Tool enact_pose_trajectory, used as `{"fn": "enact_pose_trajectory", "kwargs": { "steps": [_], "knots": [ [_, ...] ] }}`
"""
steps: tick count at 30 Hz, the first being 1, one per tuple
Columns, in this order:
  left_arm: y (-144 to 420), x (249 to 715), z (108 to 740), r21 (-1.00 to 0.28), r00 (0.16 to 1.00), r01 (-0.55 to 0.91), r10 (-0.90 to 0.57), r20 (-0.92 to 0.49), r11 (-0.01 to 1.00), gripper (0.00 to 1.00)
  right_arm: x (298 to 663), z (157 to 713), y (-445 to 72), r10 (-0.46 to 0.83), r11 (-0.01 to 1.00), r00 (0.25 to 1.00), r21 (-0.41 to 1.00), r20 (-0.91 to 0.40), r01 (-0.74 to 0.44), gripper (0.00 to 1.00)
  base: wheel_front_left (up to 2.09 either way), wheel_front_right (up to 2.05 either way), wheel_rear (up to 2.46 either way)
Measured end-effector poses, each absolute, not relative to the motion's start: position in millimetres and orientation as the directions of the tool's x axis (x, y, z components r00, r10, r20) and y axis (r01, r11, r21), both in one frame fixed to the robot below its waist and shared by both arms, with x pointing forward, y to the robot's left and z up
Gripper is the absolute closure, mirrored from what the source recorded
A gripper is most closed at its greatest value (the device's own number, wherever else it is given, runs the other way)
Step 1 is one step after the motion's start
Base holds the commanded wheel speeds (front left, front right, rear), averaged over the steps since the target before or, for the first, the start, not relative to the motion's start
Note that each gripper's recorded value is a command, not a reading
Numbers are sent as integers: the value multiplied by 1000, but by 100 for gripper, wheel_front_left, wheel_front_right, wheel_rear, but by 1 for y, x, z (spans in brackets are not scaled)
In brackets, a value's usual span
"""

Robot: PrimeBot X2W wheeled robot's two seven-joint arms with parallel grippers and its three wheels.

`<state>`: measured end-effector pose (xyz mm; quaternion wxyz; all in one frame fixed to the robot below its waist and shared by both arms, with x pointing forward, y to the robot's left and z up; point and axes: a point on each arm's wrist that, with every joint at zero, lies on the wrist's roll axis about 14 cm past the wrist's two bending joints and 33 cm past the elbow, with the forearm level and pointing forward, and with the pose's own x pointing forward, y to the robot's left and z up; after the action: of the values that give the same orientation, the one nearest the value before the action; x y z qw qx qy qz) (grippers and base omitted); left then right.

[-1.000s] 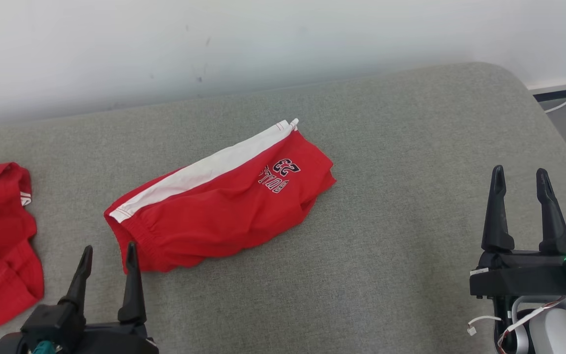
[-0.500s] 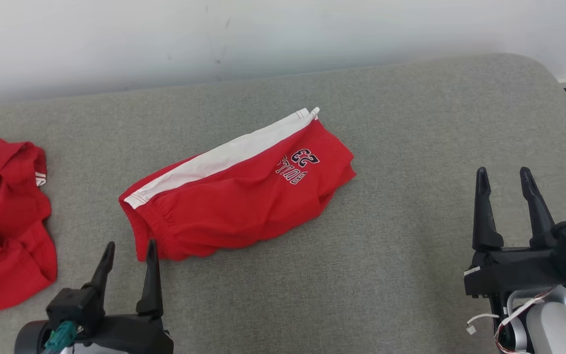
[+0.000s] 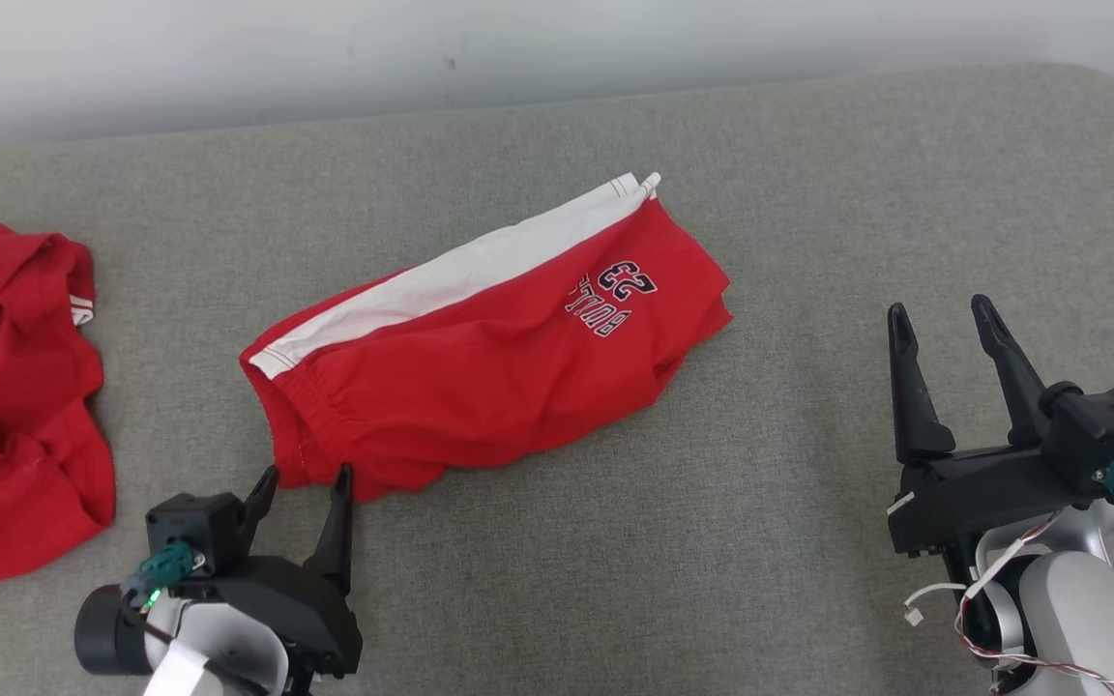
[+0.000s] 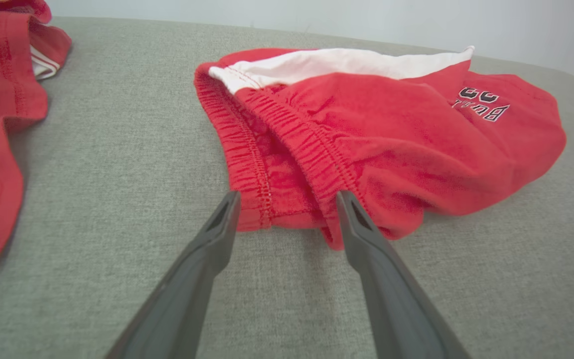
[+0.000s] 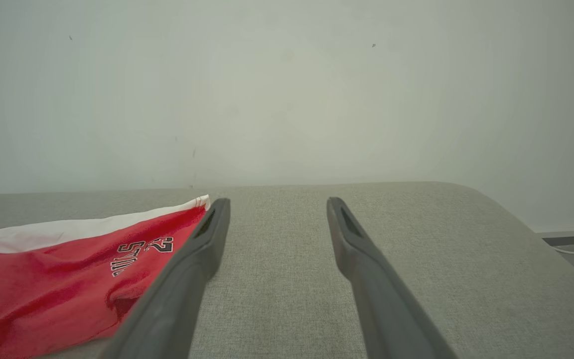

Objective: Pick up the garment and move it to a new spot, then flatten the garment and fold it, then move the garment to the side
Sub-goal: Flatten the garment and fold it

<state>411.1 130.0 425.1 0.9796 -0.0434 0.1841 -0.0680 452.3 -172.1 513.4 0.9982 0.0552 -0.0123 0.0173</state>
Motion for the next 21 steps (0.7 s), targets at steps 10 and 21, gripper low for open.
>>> {"fn": "enact_pose_trajectory", "kwargs": {
  "steps": [10,21],
  "knots": [
    [121,412,397,-114,863,153,-189,-468,982,0,459,499,-176,27,994,999,108,-20,-24,0,0,0,0],
    [112,416,395,-121,844,197,-231,-483,973,100,466,494,-169,56,993,997,104,-44,-51,0,0,0,0]
  ]
}}
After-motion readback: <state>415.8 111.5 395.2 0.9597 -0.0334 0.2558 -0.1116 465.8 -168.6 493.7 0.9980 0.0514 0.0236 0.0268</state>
